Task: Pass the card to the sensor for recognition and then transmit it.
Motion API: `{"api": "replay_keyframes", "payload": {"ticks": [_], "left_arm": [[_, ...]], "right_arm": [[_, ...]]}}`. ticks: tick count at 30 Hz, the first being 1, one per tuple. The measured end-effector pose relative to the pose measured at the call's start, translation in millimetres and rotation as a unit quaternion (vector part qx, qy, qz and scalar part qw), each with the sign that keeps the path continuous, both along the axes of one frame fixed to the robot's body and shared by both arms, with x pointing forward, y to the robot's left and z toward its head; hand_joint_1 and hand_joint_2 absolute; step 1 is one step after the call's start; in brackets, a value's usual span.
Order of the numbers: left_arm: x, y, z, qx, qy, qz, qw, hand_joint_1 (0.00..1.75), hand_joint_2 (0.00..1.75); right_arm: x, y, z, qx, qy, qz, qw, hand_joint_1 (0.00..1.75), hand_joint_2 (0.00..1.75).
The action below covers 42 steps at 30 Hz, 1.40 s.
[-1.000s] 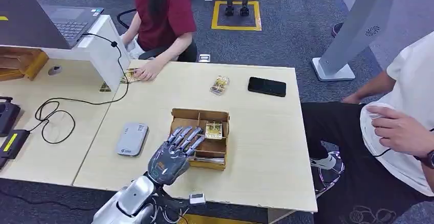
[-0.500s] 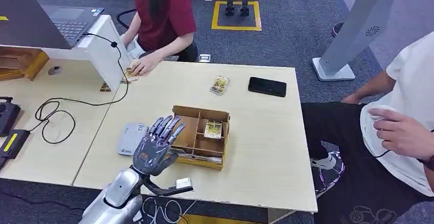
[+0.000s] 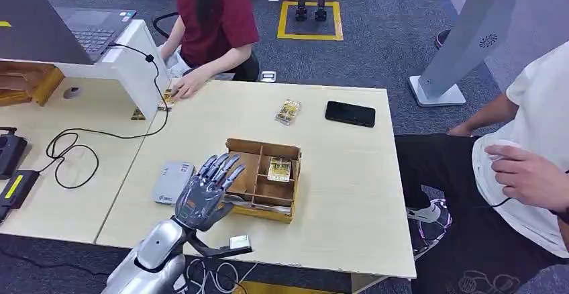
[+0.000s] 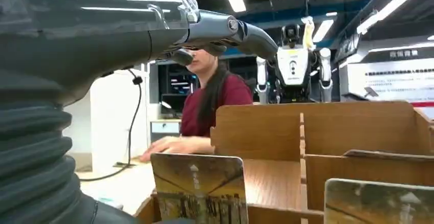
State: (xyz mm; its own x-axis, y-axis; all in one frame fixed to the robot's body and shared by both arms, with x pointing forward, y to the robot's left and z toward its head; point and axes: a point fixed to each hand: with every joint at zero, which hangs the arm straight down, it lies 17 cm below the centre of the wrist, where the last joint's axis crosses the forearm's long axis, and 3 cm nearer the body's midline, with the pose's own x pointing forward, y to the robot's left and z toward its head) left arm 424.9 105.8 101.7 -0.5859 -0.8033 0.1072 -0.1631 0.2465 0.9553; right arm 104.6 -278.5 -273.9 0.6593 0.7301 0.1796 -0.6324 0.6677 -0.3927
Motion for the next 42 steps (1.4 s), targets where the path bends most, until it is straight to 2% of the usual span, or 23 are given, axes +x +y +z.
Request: {"api": "replay_keyframes", "payload": {"ticks": [4,5,20,30,34,39,42], "left_arm": [[0.3,1.3,-0.7,0.001,0.003,-0.002,1.0,0.03,1.75],[0.4,1.5,-0.8,0.001,0.004,-0.002,1.0,1.75,1.75],[1.2,20.4,-21.0,0.02,0.044,-0.008,0.999,1.75,1.75],[0.2,24.1,-21.5,0.01,0.051,-0.014,0.999,1.75,1.75],[-6.2,22.2,2.8,-0.036,0.037,-0.03,0.998,1.75,1.75],[0.9,45.9,61.3,-0.072,-0.014,-0.02,0.997,1.75,1.75],[2.4,56.6,79.2,-0.075,-0.033,-0.017,0.997,1.75,1.75]], "right_arm": [[0.2,0.4,0.1,0.0,-0.001,0.003,1.0,0.0,1.75],[0.3,0.4,0.1,0.0,-0.001,0.003,1.0,0.0,1.75],[1.5,-1.0,0.5,0.001,-0.005,-0.004,1.0,0.0,1.75],[2.8,-0.5,0.9,0.004,-0.009,-0.005,1.0,0.0,1.75],[2.2,-0.7,0.8,0.004,-0.009,-0.006,1.0,0.0,1.75],[2.1,-2.0,0.9,0.002,-0.01,-0.007,1.0,0.0,1.75],[2.3,-2.2,0.9,0.002,-0.01,-0.008,1.0,0.0,1.75]]}}
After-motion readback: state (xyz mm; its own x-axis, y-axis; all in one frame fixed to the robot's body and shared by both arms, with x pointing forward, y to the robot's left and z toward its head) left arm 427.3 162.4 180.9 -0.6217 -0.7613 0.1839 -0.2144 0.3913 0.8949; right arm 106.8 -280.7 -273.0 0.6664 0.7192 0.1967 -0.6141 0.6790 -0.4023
